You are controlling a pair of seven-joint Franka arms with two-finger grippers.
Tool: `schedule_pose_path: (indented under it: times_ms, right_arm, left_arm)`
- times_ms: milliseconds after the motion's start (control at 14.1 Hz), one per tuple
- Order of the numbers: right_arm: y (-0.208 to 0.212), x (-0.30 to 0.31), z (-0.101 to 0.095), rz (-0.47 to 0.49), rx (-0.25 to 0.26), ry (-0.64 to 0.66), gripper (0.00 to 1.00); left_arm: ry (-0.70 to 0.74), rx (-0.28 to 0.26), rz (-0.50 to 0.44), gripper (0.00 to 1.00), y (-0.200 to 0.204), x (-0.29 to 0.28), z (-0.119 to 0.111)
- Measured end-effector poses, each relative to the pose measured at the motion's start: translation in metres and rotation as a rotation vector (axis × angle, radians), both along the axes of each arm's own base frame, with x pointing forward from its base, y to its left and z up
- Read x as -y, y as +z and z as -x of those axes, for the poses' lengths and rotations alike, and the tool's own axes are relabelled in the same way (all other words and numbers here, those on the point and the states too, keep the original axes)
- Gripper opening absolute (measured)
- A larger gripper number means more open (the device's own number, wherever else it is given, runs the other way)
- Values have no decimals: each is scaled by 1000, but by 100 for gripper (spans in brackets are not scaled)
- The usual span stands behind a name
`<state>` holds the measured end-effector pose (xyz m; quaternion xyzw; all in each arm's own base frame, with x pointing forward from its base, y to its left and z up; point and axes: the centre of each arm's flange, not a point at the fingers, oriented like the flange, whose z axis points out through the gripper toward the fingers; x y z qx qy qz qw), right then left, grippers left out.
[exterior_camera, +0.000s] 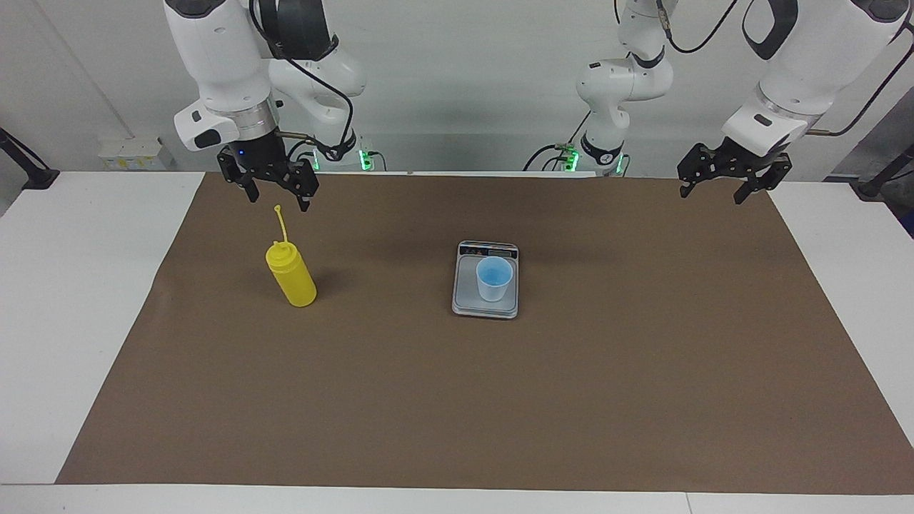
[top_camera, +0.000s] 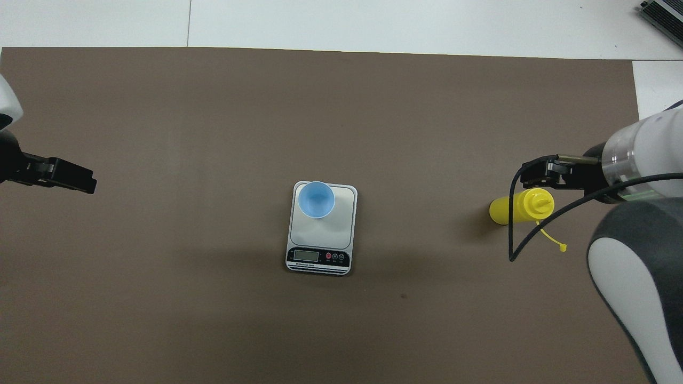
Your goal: Pour seasoning into cup on scale with both arms
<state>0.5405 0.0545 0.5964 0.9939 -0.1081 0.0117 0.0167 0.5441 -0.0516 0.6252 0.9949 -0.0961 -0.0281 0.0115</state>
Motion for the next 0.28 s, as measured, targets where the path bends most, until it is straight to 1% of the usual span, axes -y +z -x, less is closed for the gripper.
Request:
schedule_pose_path:
  times_ms: [285]
  right_arm:
    - [0, 4, 0, -4, 0, -5, 100]
  left_arm:
    - [0, 0, 0, 100, 0, 0, 0]
